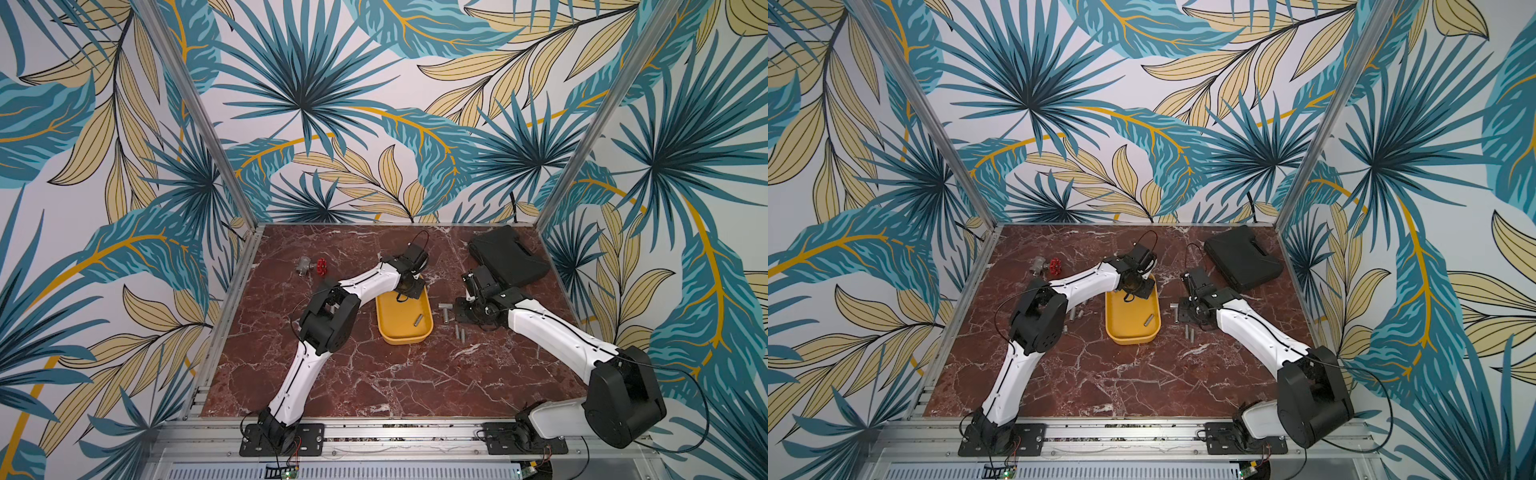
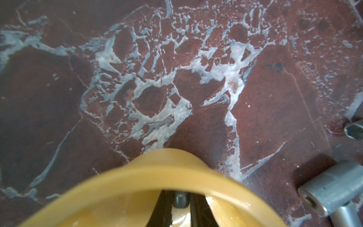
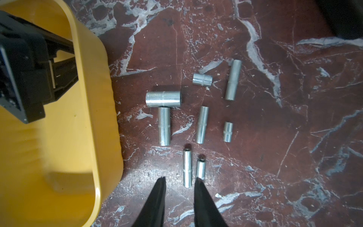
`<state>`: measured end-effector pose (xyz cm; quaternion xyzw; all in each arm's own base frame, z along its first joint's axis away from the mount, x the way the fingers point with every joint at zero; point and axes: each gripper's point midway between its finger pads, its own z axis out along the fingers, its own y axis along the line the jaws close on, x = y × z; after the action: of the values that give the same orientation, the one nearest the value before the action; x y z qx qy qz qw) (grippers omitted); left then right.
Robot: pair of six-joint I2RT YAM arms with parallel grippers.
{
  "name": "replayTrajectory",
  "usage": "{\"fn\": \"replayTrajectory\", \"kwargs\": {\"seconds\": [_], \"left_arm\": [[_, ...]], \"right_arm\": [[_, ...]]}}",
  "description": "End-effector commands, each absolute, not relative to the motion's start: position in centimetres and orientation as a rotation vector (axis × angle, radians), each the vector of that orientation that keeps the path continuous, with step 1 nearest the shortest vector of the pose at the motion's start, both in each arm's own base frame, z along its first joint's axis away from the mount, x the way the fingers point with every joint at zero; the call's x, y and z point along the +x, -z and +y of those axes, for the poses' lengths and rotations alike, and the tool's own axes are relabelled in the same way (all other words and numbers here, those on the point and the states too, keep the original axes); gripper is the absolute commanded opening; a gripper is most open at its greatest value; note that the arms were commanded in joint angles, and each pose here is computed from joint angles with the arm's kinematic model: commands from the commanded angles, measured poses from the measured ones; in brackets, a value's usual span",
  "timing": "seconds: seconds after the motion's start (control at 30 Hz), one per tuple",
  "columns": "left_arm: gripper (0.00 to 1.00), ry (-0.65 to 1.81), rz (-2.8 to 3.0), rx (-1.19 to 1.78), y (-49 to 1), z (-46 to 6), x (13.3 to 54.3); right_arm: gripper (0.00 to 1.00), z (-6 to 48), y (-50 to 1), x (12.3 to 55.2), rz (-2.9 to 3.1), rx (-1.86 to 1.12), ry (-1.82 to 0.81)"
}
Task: Take out the socket from the storage box
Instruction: Pick up the socket head from the storage box.
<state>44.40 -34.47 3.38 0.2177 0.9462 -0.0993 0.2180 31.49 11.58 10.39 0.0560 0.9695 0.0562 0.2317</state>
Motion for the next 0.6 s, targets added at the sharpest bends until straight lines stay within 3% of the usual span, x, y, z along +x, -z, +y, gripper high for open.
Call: {"fn": "replayTrajectory", "kwargs": {"seconds": [0.0,0.27,0.57], "left_arm": [[0.14,0.245,2.612,0.592,-4.7,-33.7,44.1],[0.14,0.319,2.453,0.426,-14.1,-30.5,43.8],[0.14,0.249,2.613,0.105,-10.8,-19.5,38.9]], "right_arm": [[0.28,11.4,-9.9,31.0,2.681,0.167,-0.156],[0.27,11.6,-10.6,31.4,2.673,0.150,-0.155],[0.28,12.3,-10.0,31.8,2.686,0.129,-0.193]]}}
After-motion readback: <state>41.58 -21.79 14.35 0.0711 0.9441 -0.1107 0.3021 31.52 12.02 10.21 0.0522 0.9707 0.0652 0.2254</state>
